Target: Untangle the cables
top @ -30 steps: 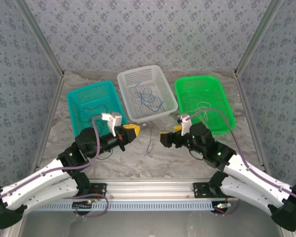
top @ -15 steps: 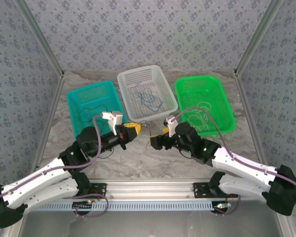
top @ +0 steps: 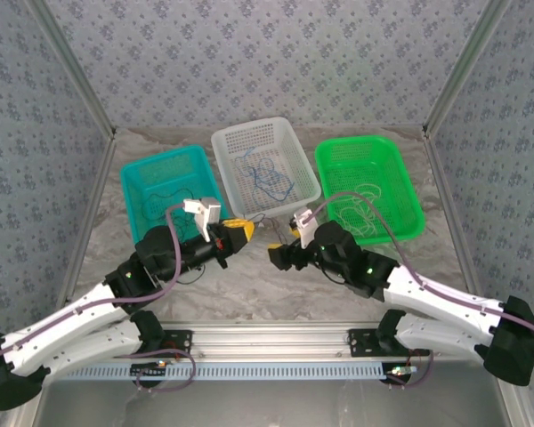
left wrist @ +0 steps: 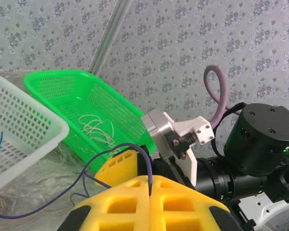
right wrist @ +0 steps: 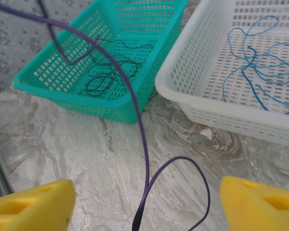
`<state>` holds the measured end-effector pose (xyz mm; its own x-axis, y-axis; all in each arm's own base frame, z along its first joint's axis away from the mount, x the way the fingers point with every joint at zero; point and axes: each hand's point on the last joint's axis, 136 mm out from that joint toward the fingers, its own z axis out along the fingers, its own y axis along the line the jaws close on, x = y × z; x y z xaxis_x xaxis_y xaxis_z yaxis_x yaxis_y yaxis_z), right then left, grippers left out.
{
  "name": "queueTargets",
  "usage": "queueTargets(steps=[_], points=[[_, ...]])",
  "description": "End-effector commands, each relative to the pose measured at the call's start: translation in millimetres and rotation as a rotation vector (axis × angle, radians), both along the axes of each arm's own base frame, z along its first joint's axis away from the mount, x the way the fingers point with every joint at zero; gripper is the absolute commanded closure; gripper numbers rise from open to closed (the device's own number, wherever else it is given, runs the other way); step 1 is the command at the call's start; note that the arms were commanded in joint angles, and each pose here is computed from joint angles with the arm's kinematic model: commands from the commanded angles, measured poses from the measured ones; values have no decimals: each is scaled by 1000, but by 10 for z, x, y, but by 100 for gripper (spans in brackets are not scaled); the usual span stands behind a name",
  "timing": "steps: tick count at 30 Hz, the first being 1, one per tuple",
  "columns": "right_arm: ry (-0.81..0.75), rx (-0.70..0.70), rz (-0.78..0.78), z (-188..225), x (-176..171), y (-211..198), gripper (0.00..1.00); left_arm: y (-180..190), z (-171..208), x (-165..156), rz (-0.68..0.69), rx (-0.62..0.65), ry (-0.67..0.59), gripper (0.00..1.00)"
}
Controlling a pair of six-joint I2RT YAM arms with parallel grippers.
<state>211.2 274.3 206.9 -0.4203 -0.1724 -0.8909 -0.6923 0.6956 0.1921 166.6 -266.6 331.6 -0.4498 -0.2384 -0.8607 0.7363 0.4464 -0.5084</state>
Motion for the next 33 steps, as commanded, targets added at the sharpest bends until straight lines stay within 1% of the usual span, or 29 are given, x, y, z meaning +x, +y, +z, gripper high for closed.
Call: queueTargets(steps=[1, 3, 6, 10, 12, 18, 28, 33], points=[[-83, -77, -29, 30, 75, -163, 24, 47, 304, -88, -23, -38, -59, 100], [-63, -70, -76, 1, 136, -314, 23, 83, 315, -96, -17, -25, -66, 100], [-38, 15, -95, 72, 155, -444, 24, 105, 317, -110, -17, -7, -68, 100], [-5, 62, -117, 93, 172, -531, 24, 92, 320, -114, -24, -7, -68, 100], [4, 80, -88, 119, 147, -479, 22, 82, 321, -111, -26, -7, -67, 100], [-23, 102, 41, 214, 39, -210, 10, 62, 326, -110, -32, -5, -69, 100], [-104, 62, 85, 353, 180, -7, 8, 7, 350, -137, -62, -15, -69, 100], [-130, 50, 144, 446, 218, 156, 7, -27, 333, -127, -69, -15, -57, 100]])
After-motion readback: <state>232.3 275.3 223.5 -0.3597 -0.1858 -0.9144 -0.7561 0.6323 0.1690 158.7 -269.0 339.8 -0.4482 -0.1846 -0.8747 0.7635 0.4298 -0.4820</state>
